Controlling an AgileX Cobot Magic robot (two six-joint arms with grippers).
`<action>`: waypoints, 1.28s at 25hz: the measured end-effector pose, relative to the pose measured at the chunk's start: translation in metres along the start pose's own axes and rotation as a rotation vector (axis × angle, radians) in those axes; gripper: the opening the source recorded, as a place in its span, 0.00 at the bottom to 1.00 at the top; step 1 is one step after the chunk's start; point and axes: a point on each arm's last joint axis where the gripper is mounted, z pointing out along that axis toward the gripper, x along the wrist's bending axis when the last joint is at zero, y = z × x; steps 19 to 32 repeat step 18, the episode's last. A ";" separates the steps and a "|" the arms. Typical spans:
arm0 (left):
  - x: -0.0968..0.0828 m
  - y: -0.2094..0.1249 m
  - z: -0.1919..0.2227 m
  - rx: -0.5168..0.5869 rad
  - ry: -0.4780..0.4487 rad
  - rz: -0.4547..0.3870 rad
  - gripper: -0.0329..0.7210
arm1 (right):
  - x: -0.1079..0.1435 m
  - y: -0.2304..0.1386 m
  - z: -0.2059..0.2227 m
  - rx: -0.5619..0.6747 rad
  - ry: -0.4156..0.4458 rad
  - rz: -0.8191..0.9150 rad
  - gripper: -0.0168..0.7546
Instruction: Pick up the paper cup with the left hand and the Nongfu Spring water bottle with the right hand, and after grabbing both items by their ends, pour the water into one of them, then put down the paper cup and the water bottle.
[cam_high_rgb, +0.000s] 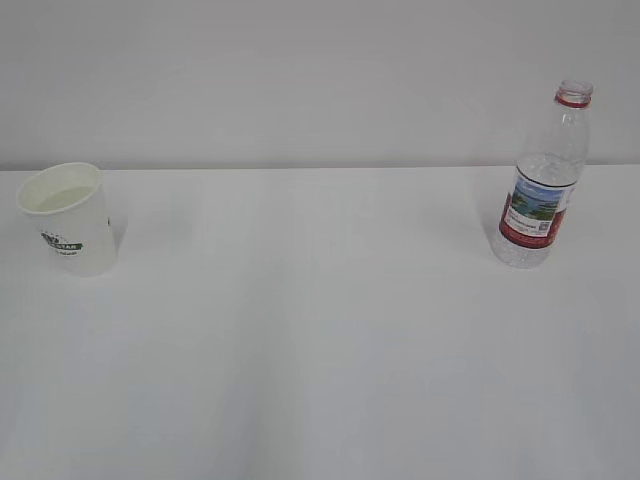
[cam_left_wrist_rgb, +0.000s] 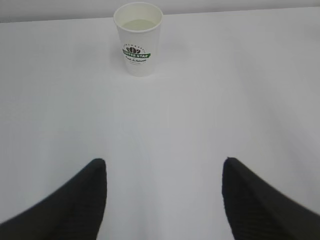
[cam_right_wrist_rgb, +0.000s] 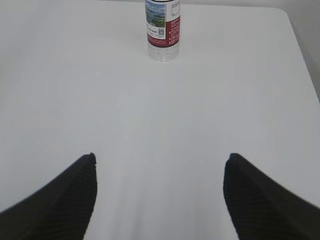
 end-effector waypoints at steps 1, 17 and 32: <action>0.000 0.000 0.000 0.000 0.000 0.000 0.74 | 0.000 0.000 0.000 0.000 0.000 0.000 0.79; 0.000 0.000 0.000 0.000 -0.002 -0.001 0.74 | 0.000 0.000 0.000 0.000 0.000 0.000 0.79; 0.000 0.000 0.000 0.000 -0.002 -0.001 0.74 | 0.000 0.000 0.000 0.000 0.000 0.000 0.79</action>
